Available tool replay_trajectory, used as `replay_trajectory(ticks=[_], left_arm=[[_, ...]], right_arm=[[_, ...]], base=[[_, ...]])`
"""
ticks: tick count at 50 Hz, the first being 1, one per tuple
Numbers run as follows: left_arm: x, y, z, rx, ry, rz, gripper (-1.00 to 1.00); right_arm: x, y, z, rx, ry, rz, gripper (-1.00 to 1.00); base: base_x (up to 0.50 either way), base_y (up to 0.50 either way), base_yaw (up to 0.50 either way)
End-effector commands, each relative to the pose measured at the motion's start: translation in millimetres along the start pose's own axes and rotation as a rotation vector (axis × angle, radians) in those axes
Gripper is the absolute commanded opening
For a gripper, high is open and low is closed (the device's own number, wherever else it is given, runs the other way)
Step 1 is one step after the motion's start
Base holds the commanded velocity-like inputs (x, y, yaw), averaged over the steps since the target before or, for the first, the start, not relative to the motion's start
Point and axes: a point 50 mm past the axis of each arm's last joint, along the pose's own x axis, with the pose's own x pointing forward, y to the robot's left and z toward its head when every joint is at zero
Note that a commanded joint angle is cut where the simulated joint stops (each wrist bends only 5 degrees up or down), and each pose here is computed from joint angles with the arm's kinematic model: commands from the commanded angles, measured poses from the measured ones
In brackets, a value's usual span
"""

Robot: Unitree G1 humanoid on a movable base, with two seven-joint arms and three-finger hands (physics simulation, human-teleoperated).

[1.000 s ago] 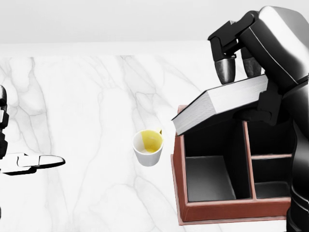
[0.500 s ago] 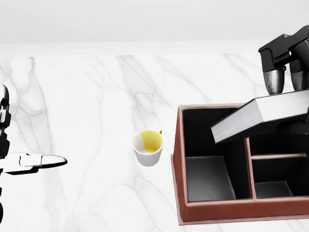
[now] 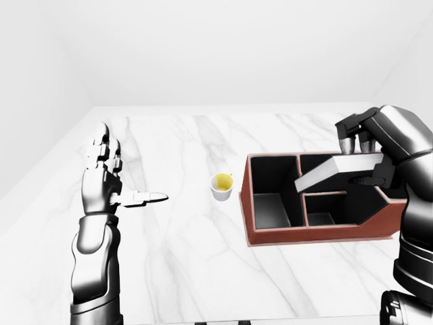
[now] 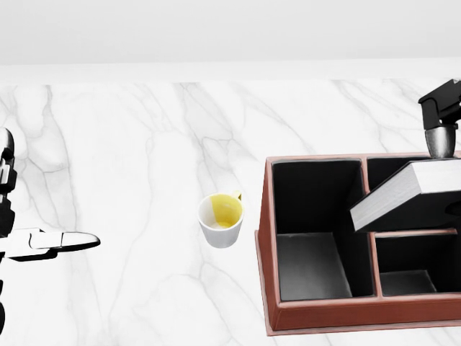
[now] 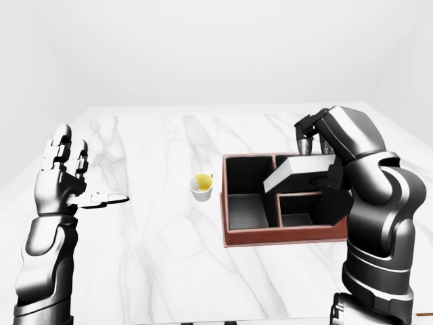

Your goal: Pick up the book and place it in the caddy.

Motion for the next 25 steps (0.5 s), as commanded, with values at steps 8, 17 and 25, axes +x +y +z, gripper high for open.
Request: replay_trajectory(ticks=[8, 17, 25], left_arm=[[0.4, -0.8, -1.5, -0.001, 0.006, -0.002, 1.0], [-0.1, -1.7, -4.5, -0.002, 0.019, -0.003, 1.0], [-0.4, -2.4, -6.1, -0.002, 0.026, -0.005, 1.0]], right_arm=[[5.2, -4.9, -14.6, -0.064, 0.088, 0.0, -1.0], [5.7, -6.9, -24.5, -0.07, 0.13, 0.011, -1.0], [7.8, -2.5, -24.0, -0.066, 0.131, 0.02, -1.0]], base=[[0.0, 0.0, 0.0], [0.0, 0.0, 0.0], [0.0, 0.0, 0.0]])
